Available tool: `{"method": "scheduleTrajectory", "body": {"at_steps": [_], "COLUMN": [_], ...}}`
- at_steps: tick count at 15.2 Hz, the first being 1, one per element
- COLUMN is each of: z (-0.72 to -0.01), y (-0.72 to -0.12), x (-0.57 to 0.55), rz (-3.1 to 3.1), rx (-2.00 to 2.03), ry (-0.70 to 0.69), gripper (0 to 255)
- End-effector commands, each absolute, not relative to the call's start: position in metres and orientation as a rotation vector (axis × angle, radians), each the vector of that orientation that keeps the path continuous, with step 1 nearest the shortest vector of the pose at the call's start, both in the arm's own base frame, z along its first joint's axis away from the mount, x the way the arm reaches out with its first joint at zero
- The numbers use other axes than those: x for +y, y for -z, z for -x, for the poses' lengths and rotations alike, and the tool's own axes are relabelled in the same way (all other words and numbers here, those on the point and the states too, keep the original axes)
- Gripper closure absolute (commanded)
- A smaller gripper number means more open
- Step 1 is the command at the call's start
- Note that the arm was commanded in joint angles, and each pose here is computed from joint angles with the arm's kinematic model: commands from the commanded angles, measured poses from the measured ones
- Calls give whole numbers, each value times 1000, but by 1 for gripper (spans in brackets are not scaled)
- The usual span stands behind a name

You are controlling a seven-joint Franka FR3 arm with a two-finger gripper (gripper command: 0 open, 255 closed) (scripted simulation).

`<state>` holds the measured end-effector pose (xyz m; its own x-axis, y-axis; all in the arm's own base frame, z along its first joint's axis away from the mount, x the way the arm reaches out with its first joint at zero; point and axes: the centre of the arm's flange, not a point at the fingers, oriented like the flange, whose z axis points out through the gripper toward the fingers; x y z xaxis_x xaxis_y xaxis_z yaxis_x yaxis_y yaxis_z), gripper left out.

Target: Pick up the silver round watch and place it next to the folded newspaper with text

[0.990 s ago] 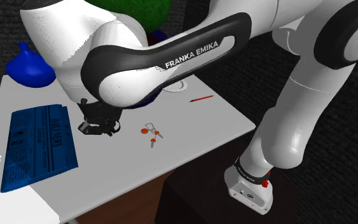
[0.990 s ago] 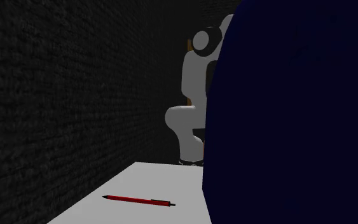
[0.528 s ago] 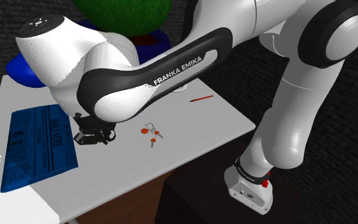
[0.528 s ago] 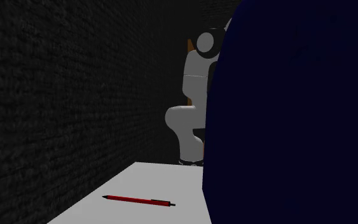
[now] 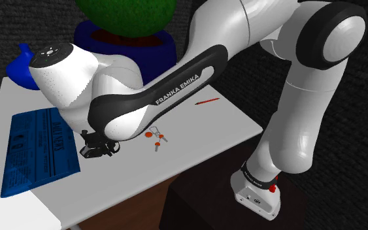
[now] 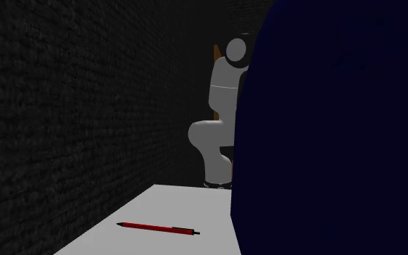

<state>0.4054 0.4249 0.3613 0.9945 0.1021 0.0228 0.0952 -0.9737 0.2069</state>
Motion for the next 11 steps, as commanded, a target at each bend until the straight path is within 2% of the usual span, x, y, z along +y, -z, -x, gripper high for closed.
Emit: {"method": "scheduleTrajectory", "body": {"at_steps": [1, 11], "z": [-405, -405], "y": [-351, -341], "x": [425, 425], "rz": [-2931, -2931], "rx": [147, 147], "ry": [-50, -50], "gripper": [255, 255]}}
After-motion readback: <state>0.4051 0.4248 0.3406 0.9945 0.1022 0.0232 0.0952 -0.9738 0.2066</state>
